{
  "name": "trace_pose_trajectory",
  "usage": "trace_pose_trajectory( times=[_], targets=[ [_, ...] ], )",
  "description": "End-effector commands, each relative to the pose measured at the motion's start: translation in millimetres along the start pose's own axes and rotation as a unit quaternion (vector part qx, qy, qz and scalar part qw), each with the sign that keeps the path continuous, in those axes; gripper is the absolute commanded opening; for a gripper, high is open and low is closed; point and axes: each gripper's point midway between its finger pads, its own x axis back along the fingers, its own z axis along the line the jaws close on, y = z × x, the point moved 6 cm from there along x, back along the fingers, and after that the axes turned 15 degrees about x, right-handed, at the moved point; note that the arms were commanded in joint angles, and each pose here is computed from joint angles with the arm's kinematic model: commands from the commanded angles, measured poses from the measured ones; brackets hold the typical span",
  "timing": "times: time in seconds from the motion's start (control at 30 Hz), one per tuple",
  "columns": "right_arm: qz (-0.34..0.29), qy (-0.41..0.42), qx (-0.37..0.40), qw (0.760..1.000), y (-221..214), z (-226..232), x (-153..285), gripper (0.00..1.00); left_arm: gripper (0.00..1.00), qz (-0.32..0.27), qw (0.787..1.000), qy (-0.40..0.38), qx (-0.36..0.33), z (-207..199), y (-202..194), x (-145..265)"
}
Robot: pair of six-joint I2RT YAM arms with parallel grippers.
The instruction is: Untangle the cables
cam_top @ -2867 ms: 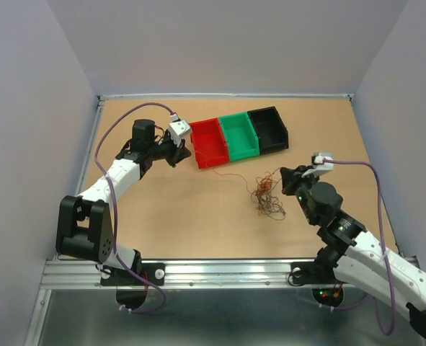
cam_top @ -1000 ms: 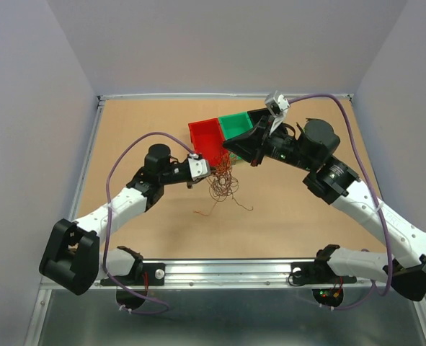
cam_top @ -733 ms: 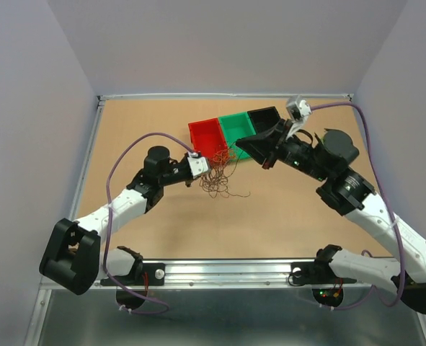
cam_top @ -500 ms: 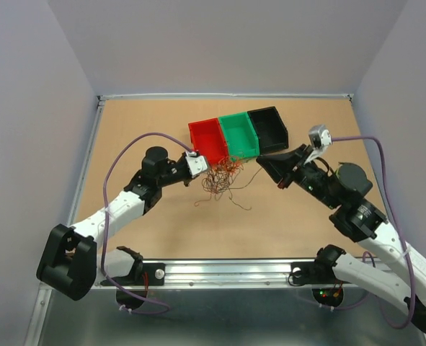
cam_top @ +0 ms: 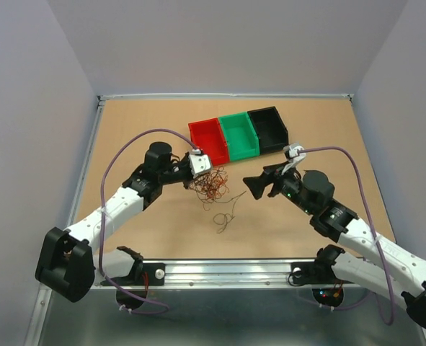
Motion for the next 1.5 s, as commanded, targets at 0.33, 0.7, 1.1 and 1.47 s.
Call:
trace_pose_trajectory(
  times=[0.33, 0.7, 1.1, 1.47],
  targets=[
    [-0.094, 0.238, 0.104, 0.961, 6, 52, -76, 0.92, 0.0, -0.011, 0.998, -0.051, -0.02, -28, 41, -8],
    [-0.054, 0.179, 0.073, 0.98, -22, 40, -81, 0.01, 0.06, -0.008, 1.0, -0.01, -0.024, -22, 35, -6],
    [0.013, 0.035, 0.016, 0.999, -43, 7, -32, 0.0, 0.19, 0.012, 0.994, 0.105, -0.029, 10, 17, -14],
    [0.019, 0.057, 0.018, 0.998, -51, 11, -24, 0.01, 0.28, -0.005, 0.995, 0.087, -0.041, 2, 19, -10]
  ],
)
